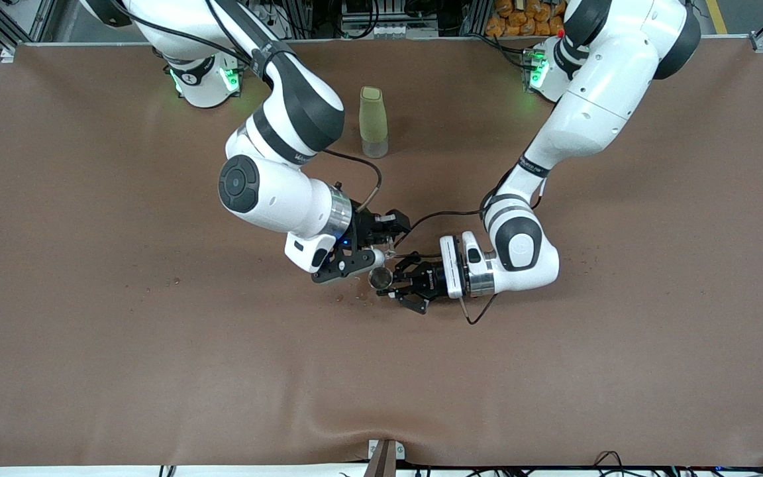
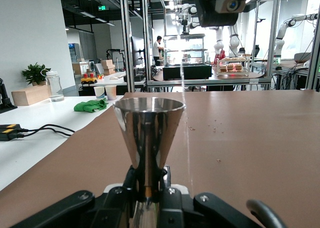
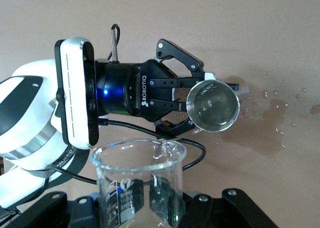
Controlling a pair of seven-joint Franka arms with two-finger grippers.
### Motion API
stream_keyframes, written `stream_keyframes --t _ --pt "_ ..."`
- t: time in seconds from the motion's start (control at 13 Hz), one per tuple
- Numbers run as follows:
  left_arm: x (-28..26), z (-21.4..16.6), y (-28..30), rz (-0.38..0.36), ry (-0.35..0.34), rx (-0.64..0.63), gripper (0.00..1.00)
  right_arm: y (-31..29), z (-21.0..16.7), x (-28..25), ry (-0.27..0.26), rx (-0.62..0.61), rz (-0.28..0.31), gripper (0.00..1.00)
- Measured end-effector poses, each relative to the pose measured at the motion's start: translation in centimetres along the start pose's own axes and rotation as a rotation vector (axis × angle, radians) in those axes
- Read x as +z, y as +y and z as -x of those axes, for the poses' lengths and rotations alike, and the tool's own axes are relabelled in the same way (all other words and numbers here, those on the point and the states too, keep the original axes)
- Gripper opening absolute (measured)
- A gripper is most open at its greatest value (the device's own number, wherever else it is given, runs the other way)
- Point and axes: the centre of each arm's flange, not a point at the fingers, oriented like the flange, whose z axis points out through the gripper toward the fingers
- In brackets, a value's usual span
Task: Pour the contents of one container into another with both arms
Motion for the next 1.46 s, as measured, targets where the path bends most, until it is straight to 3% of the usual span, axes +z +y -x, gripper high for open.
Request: stream_keyframes --t 0.77,1.23,1.46 --pt "-0.3 0.1 -0.1 -0.007 0.006 -0.022 0.20 0.1 -0.9 -1.7 0.040 0.037 -0.005 0.15" --pt "-3.8 0.6 -2.4 -0.060 0.013 -0.036 0.20 0.6 -1.4 -0.5 0.035 0.101 -0.001 0.15" --pt "-5.6 0.9 -3.4 -0.079 0.024 -0.042 0.20 1.0 -1.8 -0.3 0.043 0.042 0.012 0.15"
